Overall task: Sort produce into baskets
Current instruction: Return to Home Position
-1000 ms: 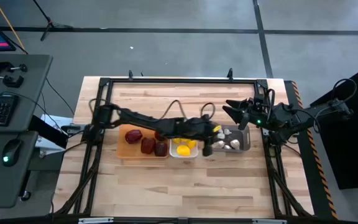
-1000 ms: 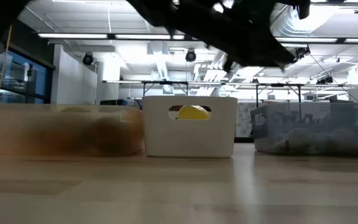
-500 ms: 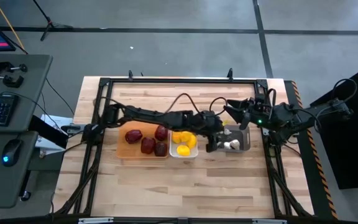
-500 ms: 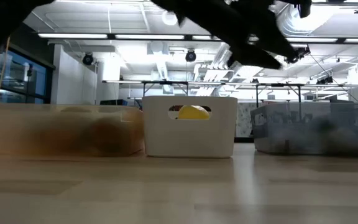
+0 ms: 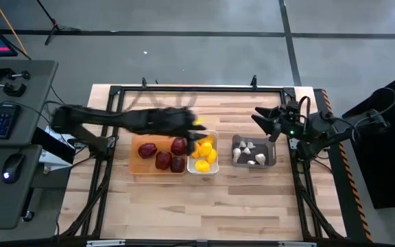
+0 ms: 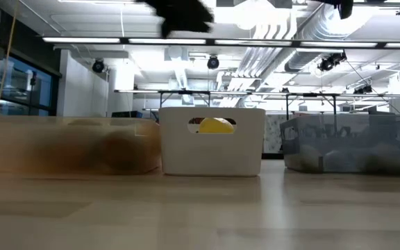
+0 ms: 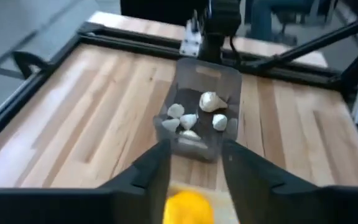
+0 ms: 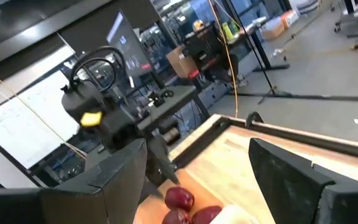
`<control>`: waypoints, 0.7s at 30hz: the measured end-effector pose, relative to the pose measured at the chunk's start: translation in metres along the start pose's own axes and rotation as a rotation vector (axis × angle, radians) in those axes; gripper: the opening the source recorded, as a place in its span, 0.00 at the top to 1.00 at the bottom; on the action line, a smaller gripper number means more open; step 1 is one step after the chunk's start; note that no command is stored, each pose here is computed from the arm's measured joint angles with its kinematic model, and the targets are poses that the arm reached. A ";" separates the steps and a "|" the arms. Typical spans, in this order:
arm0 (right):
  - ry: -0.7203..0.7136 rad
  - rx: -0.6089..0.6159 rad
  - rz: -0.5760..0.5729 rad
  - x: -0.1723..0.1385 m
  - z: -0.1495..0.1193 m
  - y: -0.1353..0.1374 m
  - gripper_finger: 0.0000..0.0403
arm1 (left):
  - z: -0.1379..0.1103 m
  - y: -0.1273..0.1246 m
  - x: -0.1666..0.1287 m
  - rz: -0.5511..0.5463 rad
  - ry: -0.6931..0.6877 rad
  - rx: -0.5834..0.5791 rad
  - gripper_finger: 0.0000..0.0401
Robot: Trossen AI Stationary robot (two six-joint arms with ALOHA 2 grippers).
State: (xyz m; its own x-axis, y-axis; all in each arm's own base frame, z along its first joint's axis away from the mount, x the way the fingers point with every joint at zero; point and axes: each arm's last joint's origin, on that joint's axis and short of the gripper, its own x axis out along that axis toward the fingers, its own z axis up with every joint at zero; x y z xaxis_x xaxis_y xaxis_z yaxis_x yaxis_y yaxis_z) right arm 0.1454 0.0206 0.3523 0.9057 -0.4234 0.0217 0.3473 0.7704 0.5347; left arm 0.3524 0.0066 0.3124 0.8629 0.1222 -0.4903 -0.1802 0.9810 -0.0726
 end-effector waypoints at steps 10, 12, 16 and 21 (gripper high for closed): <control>0.081 0.005 -0.050 0.019 -0.023 0.005 0.34 | -0.104 0.025 -0.114 -0.030 -0.275 -0.183 0.99; 0.094 -0.004 -0.050 0.021 -0.026 0.005 0.37 | -0.122 0.030 -0.125 -0.036 -0.351 -0.233 0.98; 0.109 0.000 -0.031 0.021 -0.026 0.006 0.54 | -0.156 0.037 -0.136 -0.060 -0.468 -0.299 1.00; 0.139 0.029 -0.021 0.017 -0.026 0.004 0.89 | -0.191 0.043 -0.139 -0.098 -0.555 -0.391 1.00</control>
State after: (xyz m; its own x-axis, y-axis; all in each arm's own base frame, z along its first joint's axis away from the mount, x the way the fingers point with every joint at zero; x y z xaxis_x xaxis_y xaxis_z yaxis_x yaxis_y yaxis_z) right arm 0.1684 0.0284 0.3329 0.9238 -0.3677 -0.1065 0.3617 0.7470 0.5578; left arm 0.1346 0.0034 0.2113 0.9793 0.1975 0.0446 -0.1564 0.8777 -0.4529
